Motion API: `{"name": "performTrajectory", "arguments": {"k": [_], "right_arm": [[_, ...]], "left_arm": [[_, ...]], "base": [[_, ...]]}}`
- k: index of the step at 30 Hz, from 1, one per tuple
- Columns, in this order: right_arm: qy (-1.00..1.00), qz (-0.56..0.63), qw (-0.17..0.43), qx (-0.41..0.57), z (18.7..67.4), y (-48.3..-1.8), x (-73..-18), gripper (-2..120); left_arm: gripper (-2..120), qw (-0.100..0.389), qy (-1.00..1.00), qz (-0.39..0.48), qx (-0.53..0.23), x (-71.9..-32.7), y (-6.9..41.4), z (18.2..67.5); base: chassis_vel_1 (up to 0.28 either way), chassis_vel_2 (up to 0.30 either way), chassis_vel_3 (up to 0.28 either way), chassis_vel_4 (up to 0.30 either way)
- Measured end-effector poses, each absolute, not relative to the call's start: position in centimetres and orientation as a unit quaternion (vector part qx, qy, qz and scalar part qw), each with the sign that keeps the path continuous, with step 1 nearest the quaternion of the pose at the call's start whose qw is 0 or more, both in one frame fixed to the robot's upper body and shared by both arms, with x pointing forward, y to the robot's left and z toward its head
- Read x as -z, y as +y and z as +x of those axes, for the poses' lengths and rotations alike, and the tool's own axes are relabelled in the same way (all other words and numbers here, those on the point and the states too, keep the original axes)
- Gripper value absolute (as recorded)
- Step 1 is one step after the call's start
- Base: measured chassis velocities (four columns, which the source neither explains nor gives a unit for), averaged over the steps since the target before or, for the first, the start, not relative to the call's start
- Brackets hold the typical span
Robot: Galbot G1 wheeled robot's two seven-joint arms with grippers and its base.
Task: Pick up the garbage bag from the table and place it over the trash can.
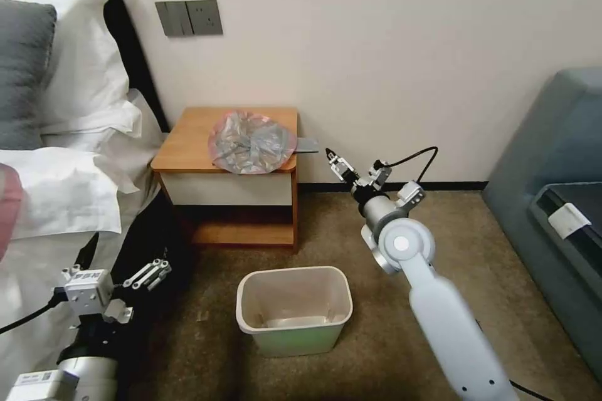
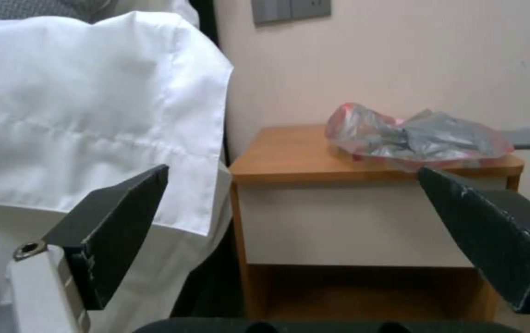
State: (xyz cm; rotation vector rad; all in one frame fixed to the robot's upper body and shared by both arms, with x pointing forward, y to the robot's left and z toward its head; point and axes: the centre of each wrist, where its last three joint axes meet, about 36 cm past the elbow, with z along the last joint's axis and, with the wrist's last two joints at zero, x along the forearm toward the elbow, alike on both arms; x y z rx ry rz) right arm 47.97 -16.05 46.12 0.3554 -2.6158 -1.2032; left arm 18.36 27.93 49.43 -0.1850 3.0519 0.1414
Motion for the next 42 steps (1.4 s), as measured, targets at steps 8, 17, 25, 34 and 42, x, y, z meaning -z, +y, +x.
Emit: {"name": "performTrajectory", "arguments": {"k": [8,17,25,34,42], "right_arm": [[-0.868,0.119,0.143,0.461,52.7,-14.7,-45.4,100],[-0.850,0.117,0.158,0.488,56.4,-13.6,-44.8,100],[-0.818,0.112,0.186,0.533,60.1,-11.9,-43.4,100],[-0.807,0.113,0.191,0.548,60.4,-11.6,-42.9,100],[-0.799,0.119,0.180,0.561,60.5,-11.5,-42.8,83]], "left_arm": [[100,0.041,0.996,-0.064,-0.046,-49.5,27.8,18.0],[100,0.044,0.996,-0.066,-0.045,-49.6,27.7,17.9],[99,0.046,0.996,-0.065,-0.047,-49.7,27.8,17.9],[99,0.049,0.996,-0.065,-0.046,-49.7,27.7,17.8],[99,0.051,0.996,-0.063,-0.047,-49.7,27.7,17.8]], "base": [[0.000,0.000,0.000,0.000],[0.000,0.000,0.000,0.000],[0.000,0.000,0.000,0.000],[0.000,0.000,0.000,0.000],[0.000,0.000,0.000,0.000]]}}
